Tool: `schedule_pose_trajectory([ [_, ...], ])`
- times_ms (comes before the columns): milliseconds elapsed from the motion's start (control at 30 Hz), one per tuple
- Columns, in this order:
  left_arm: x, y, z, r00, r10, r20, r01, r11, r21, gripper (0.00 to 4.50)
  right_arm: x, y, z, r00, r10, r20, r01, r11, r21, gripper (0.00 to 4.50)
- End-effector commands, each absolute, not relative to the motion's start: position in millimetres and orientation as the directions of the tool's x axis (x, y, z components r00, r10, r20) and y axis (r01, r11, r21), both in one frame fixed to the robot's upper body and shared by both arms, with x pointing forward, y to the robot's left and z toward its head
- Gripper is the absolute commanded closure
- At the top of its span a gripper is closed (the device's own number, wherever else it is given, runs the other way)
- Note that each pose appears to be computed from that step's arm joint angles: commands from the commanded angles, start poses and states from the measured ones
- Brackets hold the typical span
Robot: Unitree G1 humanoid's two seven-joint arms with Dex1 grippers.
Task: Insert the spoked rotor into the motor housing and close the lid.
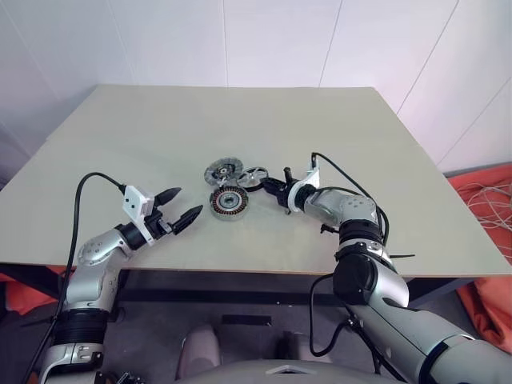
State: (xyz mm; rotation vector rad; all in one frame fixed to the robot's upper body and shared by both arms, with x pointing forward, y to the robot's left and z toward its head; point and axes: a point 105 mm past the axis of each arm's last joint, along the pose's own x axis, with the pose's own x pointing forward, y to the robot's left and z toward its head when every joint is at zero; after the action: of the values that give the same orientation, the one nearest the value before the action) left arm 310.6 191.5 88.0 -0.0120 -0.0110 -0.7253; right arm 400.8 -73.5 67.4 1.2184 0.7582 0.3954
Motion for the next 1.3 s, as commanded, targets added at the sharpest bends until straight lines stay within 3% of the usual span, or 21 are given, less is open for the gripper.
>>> schedule_pose_trajectory([
  [33, 312, 191, 99, 0.746, -0.664, 0.049, 0.664, 0.747, 0.027, 0.00, 412, -89, 96, 0.749, 0.619, -0.236, 0.052, 0.299, 0.953, 4.23],
  [200, 312, 193, 99, 0.748, -0.662, 0.048, 0.662, 0.749, 0.027, 0.00, 409, -113, 111, 0.761, 0.612, -0.217, 0.009, 0.324, 0.946, 4.23],
  [400, 308, 197, 97, 0.749, -0.661, 0.036, 0.661, 0.750, 0.030, 0.00, 381, -123, 122, 0.690, 0.696, -0.198, -0.055, 0.324, 0.945, 4.23],
  [600, 304, 201, 95, 0.752, -0.659, 0.021, 0.658, 0.752, 0.024, 0.00, 346, -106, 128, 0.592, 0.790, -0.157, -0.139, 0.292, 0.946, 4.23],
  [733, 305, 200, 94, 0.750, -0.662, 0.018, 0.661, 0.750, 0.023, 0.00, 337, -82, 135, 0.548, 0.828, -0.115, -0.182, 0.252, 0.950, 4.23],
  [900, 305, 199, 97, 0.746, -0.665, 0.024, 0.664, 0.747, 0.034, 0.00, 330, -54, 137, 0.486, 0.867, -0.106, -0.180, 0.218, 0.959, 4.23],
  [1133, 305, 201, 100, 0.746, -0.666, 0.024, 0.664, 0.746, 0.052, 0.00, 322, -33, 120, 0.438, 0.878, -0.191, -0.112, 0.264, 0.958, 4.23],
  [1300, 305, 199, 101, 0.744, -0.668, 0.028, 0.666, 0.744, 0.053, 0.00, 327, -33, 111, 0.465, 0.851, -0.246, -0.042, 0.299, 0.953, 4.23],
])
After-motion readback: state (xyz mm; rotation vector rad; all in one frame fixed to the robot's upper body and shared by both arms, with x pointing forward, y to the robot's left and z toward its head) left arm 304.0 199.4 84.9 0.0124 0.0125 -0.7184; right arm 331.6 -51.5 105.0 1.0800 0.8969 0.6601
